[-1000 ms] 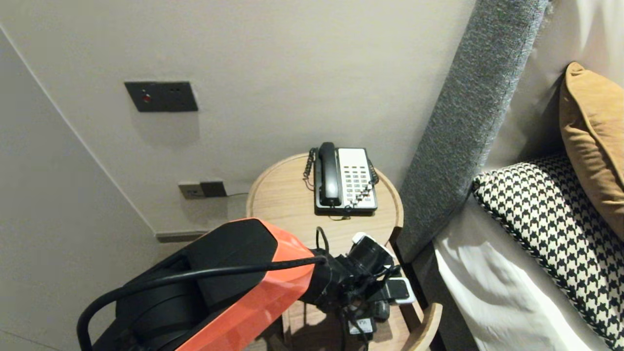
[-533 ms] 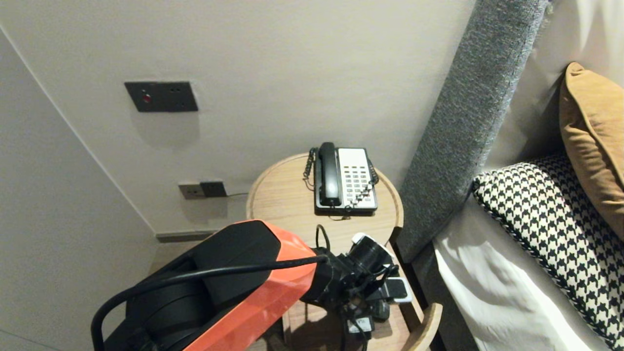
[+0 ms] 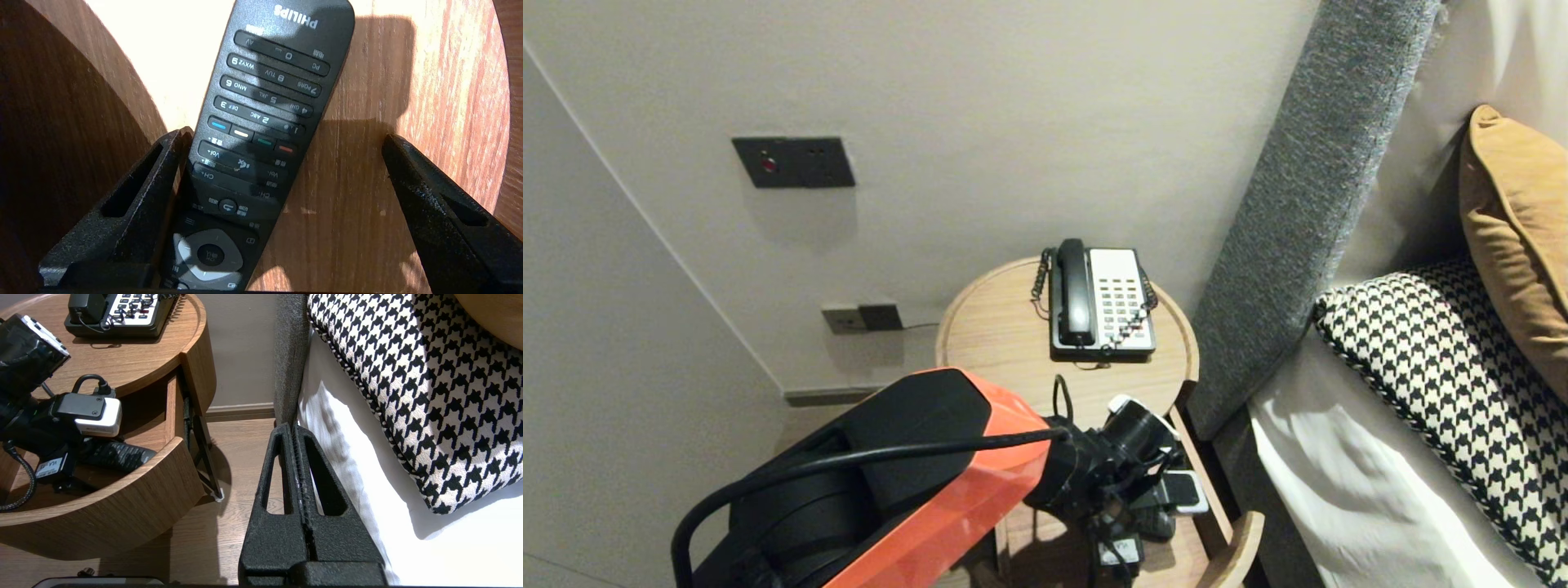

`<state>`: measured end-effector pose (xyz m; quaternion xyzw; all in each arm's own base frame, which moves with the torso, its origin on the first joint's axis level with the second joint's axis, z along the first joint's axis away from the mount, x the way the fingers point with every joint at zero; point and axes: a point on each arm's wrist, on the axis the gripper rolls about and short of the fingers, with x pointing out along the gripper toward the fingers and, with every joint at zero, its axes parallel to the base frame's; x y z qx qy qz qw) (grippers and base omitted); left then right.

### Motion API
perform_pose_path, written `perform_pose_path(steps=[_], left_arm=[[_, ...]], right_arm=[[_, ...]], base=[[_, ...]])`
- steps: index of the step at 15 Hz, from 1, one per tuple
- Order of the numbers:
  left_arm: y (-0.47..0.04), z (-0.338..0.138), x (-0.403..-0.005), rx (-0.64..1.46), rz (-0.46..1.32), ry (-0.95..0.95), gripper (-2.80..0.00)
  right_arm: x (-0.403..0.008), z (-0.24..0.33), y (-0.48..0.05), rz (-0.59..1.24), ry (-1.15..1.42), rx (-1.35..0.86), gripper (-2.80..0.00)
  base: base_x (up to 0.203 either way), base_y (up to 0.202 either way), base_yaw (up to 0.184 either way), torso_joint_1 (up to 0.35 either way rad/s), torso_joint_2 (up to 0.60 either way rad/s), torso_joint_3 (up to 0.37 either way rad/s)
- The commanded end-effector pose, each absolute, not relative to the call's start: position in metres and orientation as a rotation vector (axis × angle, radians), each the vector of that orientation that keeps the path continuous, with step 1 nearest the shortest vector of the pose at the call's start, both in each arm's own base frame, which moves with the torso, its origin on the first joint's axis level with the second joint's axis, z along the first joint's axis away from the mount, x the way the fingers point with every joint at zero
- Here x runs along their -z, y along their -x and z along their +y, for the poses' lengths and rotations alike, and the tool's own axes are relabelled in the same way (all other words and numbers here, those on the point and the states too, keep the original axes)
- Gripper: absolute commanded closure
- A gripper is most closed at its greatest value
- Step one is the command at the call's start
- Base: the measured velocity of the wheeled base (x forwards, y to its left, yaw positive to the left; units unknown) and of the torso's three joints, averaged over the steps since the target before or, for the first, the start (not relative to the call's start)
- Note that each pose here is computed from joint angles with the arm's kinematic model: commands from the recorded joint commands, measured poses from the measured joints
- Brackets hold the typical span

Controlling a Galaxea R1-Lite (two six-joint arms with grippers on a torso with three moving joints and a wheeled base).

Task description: Take the remote control out of the drawer one by one and place them on the table

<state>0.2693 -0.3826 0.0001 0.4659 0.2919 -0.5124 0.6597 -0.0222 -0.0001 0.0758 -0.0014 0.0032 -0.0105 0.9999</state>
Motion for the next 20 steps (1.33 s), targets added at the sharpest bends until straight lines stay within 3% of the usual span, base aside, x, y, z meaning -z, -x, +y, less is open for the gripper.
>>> perform_pose_path(steps=[1,19,20], left_arm=[[-0.2673,-0.3800,0.0026,1.161,0.676,-1.066,-2.80],[-0.2587,-0.3714,0.0041,1.172,0.714,-1.077,-2.80],[-0.2584,-0.3711,0.0045,1.172,0.718,-1.078,0.00]], right_arm=[[-0.0754,-0.0001,0.0221,0.008,0.003,0.021,0.00],[-0.0754,-0.0001,0.0221,0.008,0.003,0.021,0.00],[-0.0754,-0.0001,0.0221,0.008,0.003,0.021,0.00]], base=[[0.000,0.000,0.000,0.000,0.00,0.000],[0.000,0.000,0.000,0.000,0.00,0.000],[0.000,0.000,0.000,0.000,0.00,0.000]])
